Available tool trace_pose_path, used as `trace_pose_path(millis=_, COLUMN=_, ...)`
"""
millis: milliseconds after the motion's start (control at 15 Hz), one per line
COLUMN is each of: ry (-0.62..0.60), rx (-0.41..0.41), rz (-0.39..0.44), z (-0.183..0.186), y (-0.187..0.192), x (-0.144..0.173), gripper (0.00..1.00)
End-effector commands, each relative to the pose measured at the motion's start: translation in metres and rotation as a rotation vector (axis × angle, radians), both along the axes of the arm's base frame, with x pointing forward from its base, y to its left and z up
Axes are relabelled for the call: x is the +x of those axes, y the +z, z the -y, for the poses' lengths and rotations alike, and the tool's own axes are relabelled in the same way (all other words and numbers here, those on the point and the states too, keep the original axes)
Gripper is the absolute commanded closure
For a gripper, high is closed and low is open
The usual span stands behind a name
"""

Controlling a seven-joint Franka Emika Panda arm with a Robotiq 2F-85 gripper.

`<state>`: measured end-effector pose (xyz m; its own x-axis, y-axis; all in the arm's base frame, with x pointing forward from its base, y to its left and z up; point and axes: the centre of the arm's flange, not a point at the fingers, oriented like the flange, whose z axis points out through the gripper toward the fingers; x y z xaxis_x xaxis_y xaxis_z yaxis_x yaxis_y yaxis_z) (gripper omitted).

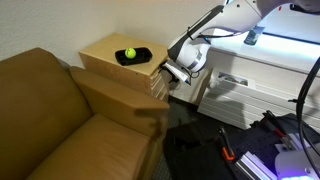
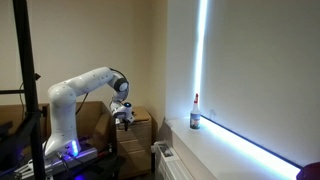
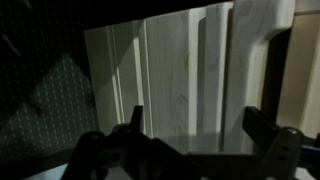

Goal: Open the top drawer

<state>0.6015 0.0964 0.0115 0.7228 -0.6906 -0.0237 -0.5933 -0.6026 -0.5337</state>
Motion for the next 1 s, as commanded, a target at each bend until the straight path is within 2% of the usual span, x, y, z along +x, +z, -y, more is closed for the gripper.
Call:
trace_pose_path(millis=0, ry=0.007, rx=0.008, rz=0.041, z=-0.014, y=0.003, x=0.014, gripper=0.0)
trace_pose_path(millis=200, ry=0.015, rx=0.01, rz=0.059, z=-0.021, y=0.008, x=0.023, gripper=0.0)
trace_pose_path(millis=533, ry=0.024, rx=-0.029, rz=0.018, z=-0.023, y=-0.02, x=0.027, gripper=0.0)
trace_pose_path(millis=733, ry=0.017, rx=-0.064, rz=-0.012, z=-0.013, y=-0.029, x=0.026, gripper=0.0)
trace_pose_path(millis=933, ry=-0.029, rx=-0.132, rz=-0.096, z=0.003, y=-0.023, x=0.016, gripper=0.0)
